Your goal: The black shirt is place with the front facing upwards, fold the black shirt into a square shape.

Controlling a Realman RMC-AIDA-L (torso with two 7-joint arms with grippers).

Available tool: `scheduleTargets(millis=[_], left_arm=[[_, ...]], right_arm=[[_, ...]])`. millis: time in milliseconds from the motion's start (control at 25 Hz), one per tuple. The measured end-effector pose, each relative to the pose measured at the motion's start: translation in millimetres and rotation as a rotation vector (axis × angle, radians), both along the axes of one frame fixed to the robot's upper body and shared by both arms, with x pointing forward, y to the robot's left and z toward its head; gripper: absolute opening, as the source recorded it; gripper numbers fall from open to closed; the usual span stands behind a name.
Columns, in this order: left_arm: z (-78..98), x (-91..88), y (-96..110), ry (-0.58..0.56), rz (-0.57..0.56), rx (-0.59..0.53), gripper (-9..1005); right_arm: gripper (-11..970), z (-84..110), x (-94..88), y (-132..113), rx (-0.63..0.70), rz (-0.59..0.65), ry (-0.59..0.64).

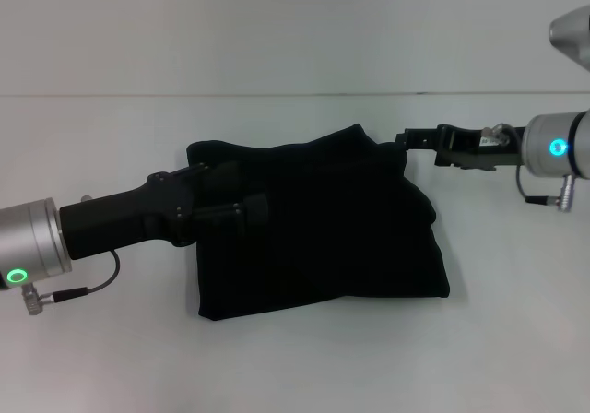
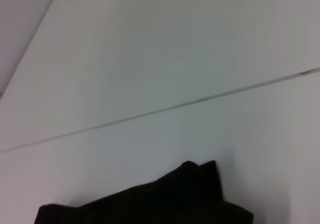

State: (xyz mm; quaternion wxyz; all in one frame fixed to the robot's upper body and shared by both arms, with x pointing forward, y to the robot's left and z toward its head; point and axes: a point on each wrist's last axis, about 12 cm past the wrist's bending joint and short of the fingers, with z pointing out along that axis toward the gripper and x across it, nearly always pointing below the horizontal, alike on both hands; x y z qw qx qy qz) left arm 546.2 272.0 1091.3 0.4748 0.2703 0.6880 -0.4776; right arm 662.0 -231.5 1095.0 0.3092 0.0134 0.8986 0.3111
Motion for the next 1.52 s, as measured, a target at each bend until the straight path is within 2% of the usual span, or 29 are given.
scheduleTargets(millis=[360, 720, 1040, 1240, 1520], left_arm=[[-0.1, 1.5, -1, -0.005, 0.0, 0.012, 933], [-2.1, 3.0, -1, 0.008, 0.008, 0.027, 933], [-2.6, 4.3, 1, 0.013, 0.025, 0.029, 932], [-3.2, 5.3, 2, 0.016, 0.036, 0.033, 932], [-3.8, 5.7, 3, 0.017, 0.05, 0.034, 932]], right_arm=[[896, -16.8, -3.4, 22, 0.024, -0.091, -0.047], [896, -21.3, -4.4, 26, 0.023, -0.111, -0.051], [730, -18.0, -3.2, 43, 0.023, -0.063, -0.064], [530, -17.0, -2.2, 47, 0.023, -0.057, -0.063], [370, -17.0, -1.6, 45, 0.017, -0.062, -0.065]])
